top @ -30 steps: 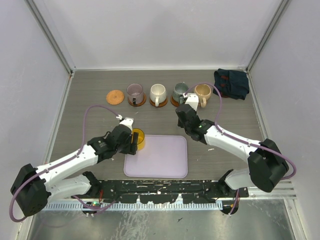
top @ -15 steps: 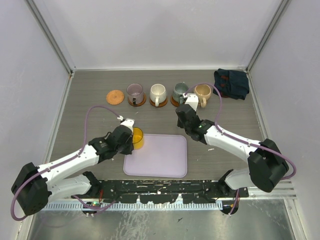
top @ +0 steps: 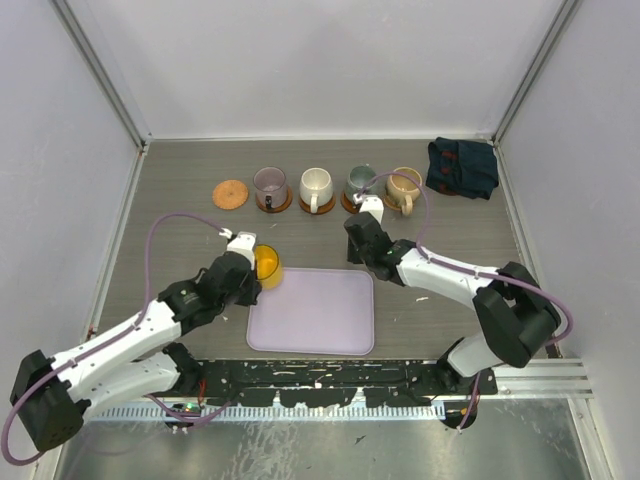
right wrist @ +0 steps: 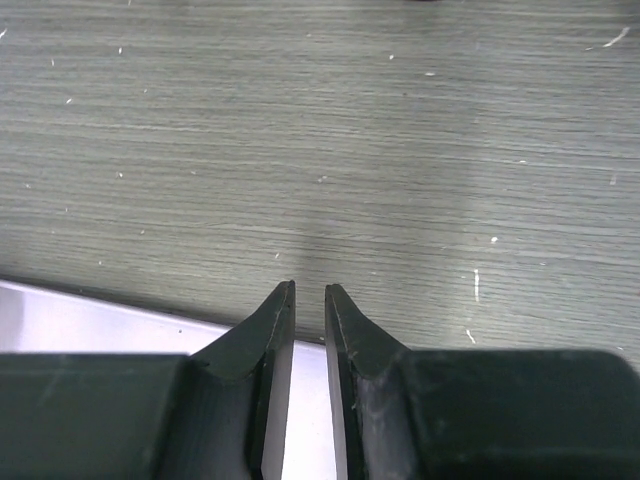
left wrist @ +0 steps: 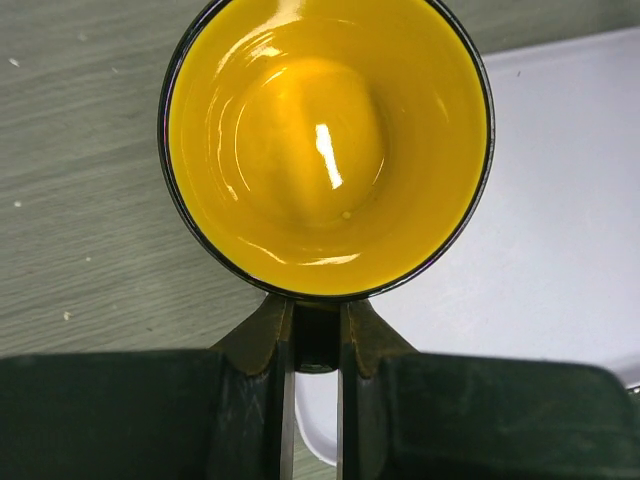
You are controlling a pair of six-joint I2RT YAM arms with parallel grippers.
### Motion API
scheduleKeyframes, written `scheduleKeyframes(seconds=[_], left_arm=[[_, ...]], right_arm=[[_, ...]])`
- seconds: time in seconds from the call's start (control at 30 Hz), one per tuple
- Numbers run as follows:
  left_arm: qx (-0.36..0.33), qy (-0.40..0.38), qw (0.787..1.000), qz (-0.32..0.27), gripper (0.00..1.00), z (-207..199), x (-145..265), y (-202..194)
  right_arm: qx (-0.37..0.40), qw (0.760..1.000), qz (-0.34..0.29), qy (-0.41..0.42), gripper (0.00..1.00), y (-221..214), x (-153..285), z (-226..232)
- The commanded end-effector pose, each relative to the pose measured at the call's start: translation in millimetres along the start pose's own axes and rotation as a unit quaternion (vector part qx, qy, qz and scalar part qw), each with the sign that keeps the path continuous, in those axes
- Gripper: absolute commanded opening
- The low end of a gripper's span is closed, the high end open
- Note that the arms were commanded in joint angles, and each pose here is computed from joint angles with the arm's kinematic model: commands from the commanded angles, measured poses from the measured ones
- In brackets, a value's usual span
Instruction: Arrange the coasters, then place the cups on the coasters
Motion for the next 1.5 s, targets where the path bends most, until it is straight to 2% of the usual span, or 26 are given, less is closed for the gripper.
scheduleKeyframes(seconds=[0.0, 0.1, 0.2, 0.43, 0.8, 1.13, 1.47], left_arm=[[0.031, -0.004, 0.99, -0.139, 0.0, -3.9, 21.7, 62.8], [0.031, 0.03, 0.984, -0.173, 0.0, 7.5, 25.9, 75.1], [0.021, 0.074, 0.98, -0.183, 0.0, 18.8, 22.6, 82.5], [0.031, 0.092, 0.978, -0.187, 0.0, 28.0, 7.1, 102.8], [0.085, 0.146, 0.962, -0.216, 0.0, 87.7, -2.9, 144.4], [0.138, 0.151, 0.955, -0.213, 0.0, 125.2, -26.9, 158.4], [0.147, 0.149, 0.951, -0.227, 0.0, 136.1, -42.8, 191.4]], right_arm=[[-0.002, 0.999, -0.017, 0.044, 0.24, 10.0, -6.8, 18.5], [0.004, 0.998, -0.008, 0.062, 0.22, 6.8, -13.6, 26.9], [0.008, 0.996, -0.005, 0.084, 0.2, 6.7, -19.7, 38.4], [0.038, 0.992, 0.014, 0.116, 0.17, -3.3, -34.0, 63.3], [0.063, 0.988, 0.022, 0.14, 0.16, -3.6, -57.6, 89.6], [0.09, 0.978, 0.046, 0.18, 0.15, -15.1, -67.7, 124.8], [0.116, 0.971, 0.069, 0.195, 0.13, -42.3, -54.0, 140.6]])
Point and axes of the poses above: each gripper's point midway between its finger pads, its own x axis back along the fingers, its own z axis along the line the jaws close on, y = z × x, the point moved 2 cm from there along x, back along the fingers, and after that the axes turned 1 degree about x, right-handed, at the moved point
